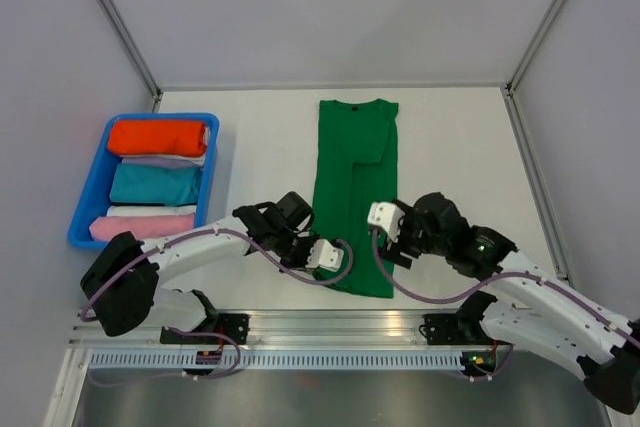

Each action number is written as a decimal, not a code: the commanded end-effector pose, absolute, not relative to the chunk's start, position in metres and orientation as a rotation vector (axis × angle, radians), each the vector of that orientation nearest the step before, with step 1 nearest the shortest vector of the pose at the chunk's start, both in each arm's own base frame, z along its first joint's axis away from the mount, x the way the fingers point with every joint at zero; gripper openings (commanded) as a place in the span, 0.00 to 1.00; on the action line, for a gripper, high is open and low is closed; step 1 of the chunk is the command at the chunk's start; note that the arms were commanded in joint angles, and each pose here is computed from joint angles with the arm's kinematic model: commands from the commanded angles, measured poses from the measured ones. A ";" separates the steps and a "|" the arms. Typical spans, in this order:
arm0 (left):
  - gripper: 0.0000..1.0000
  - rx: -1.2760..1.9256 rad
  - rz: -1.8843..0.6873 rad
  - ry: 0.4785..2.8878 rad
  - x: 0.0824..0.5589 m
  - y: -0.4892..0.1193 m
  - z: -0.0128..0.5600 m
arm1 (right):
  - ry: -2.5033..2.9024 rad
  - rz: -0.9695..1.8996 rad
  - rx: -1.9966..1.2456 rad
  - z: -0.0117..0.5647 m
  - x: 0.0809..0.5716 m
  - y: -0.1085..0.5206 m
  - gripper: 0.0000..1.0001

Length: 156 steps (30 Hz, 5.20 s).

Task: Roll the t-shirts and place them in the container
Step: Roll the tshirt

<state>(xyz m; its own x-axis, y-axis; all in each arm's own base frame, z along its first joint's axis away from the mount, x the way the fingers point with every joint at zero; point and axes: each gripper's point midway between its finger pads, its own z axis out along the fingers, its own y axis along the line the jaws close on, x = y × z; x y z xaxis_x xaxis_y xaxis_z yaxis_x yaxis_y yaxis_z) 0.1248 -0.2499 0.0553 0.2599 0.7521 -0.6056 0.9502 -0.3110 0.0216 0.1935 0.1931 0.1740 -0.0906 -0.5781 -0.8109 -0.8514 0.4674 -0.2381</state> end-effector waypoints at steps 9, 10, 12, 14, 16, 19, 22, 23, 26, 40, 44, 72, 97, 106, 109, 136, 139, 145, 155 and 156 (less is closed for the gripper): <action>0.02 1.999 -0.850 1.644 0.123 -0.258 0.051 | 1.231 0.355 -2.179 0.052 0.120 0.185 0.61; 0.02 1.996 -0.856 1.656 0.122 -0.258 0.050 | 1.221 0.383 -2.197 0.044 0.113 0.186 0.60; 0.02 1.984 -0.871 1.677 0.121 -0.257 0.049 | 1.205 0.366 -2.216 0.036 0.110 0.186 0.57; 0.02 1.984 -0.882 1.690 0.118 -0.256 0.047 | 1.152 0.366 -2.204 0.031 0.108 0.195 0.58; 0.02 1.981 -0.879 1.697 0.119 -0.257 0.047 | 1.123 0.384 -2.208 0.032 0.105 0.200 0.58; 0.02 1.973 -0.868 1.705 0.121 -0.255 0.047 | 1.108 0.401 -2.269 0.027 0.098 0.198 0.58; 0.02 1.969 -0.875 1.712 0.122 -0.256 0.046 | 1.109 0.454 -2.295 0.019 0.091 0.199 0.49; 0.02 1.958 -0.884 1.722 0.121 -0.256 0.048 | 1.122 0.467 -2.303 0.018 0.089 0.199 0.27; 0.02 1.885 -0.916 1.779 0.127 -0.262 0.058 | 1.199 0.471 -2.351 0.024 0.089 0.194 0.07; 0.02 1.683 -1.062 1.985 0.155 -0.258 0.066 | 1.657 0.658 -1.925 0.062 0.126 0.208 0.00; 0.02 1.642 -1.039 2.029 0.174 -0.259 0.060 | 1.761 0.658 -1.811 0.064 0.139 0.205 0.00; 0.56 1.527 -0.681 2.027 0.254 -0.246 0.041 | 2.143 0.335 -0.947 0.090 0.254 0.163 0.50; 0.60 2.110 -0.478 1.351 0.149 -0.255 0.044 | 2.419 0.829 0.012 0.088 0.202 0.179 0.00; 0.61 2.117 -0.480 1.338 0.152 -0.262 0.037 | 2.502 0.836 -0.038 0.063 0.200 0.188 0.00; 0.61 2.112 -0.466 1.341 0.154 -0.262 0.036 | 2.512 0.837 -0.028 0.055 0.205 0.192 0.00; 0.02 2.066 -0.397 1.346 0.176 -0.266 0.030 | 1.609 0.421 -1.161 0.183 0.236 0.182 0.53; 0.02 1.999 -0.455 1.419 0.181 -0.265 0.043 | 1.480 0.368 -1.611 0.117 0.195 0.170 0.55; 0.02 1.963 -0.522 1.492 0.182 -0.260 0.044 | 1.481 0.273 -1.838 0.066 0.172 0.172 0.56; 0.02 1.944 -0.533 1.494 0.188 -0.262 0.048 | 1.453 0.205 -1.857 0.045 0.178 0.181 0.54; 0.02 1.940 -0.537 1.498 0.188 -0.261 0.048 | 1.467 0.243 -1.879 0.037 0.173 0.183 0.54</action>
